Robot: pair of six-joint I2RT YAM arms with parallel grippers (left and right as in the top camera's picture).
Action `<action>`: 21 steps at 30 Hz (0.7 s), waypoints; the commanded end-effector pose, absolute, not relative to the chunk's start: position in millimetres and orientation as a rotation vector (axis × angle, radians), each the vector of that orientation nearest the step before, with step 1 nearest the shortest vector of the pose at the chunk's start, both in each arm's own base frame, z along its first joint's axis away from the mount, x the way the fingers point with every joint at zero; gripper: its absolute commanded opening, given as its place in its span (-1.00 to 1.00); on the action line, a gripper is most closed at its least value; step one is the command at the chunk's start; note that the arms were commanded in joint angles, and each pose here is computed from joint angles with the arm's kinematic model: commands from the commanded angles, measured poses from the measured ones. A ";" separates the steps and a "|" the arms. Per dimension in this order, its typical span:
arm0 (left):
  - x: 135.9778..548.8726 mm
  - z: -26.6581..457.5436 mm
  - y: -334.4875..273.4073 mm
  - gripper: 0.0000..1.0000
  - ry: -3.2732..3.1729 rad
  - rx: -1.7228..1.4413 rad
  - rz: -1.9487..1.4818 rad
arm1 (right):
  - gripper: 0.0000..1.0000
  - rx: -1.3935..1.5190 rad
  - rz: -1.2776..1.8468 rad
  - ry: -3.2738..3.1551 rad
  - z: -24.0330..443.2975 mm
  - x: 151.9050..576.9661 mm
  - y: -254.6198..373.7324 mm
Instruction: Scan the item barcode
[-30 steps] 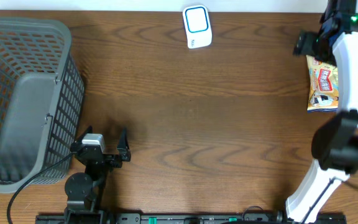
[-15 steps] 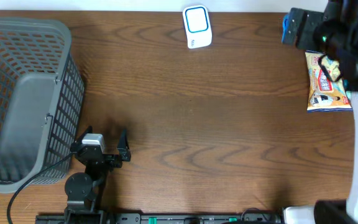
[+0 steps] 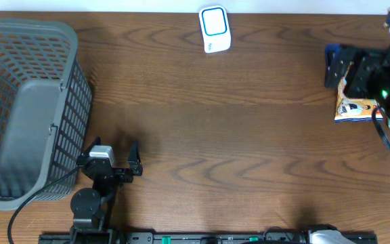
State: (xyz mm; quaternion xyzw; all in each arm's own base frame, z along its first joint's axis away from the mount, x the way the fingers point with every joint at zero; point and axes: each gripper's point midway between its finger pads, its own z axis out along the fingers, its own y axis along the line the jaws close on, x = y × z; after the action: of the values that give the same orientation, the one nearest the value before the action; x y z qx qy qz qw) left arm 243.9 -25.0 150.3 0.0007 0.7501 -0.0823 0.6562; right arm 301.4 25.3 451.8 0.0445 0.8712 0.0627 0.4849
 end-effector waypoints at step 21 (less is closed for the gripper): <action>243.4 134.1 -27.5 0.96 1.741 0.021 -0.187 | 0.98 0.007 0.263 2.285 427.3 227.9 42.3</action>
State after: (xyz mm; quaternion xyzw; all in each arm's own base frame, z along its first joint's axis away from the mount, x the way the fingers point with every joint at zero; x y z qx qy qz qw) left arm 243.9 -25.0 150.3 0.0007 0.7501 -0.0823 0.6562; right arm 228.2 41.7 424.5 0.0171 0.9087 0.1115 0.4020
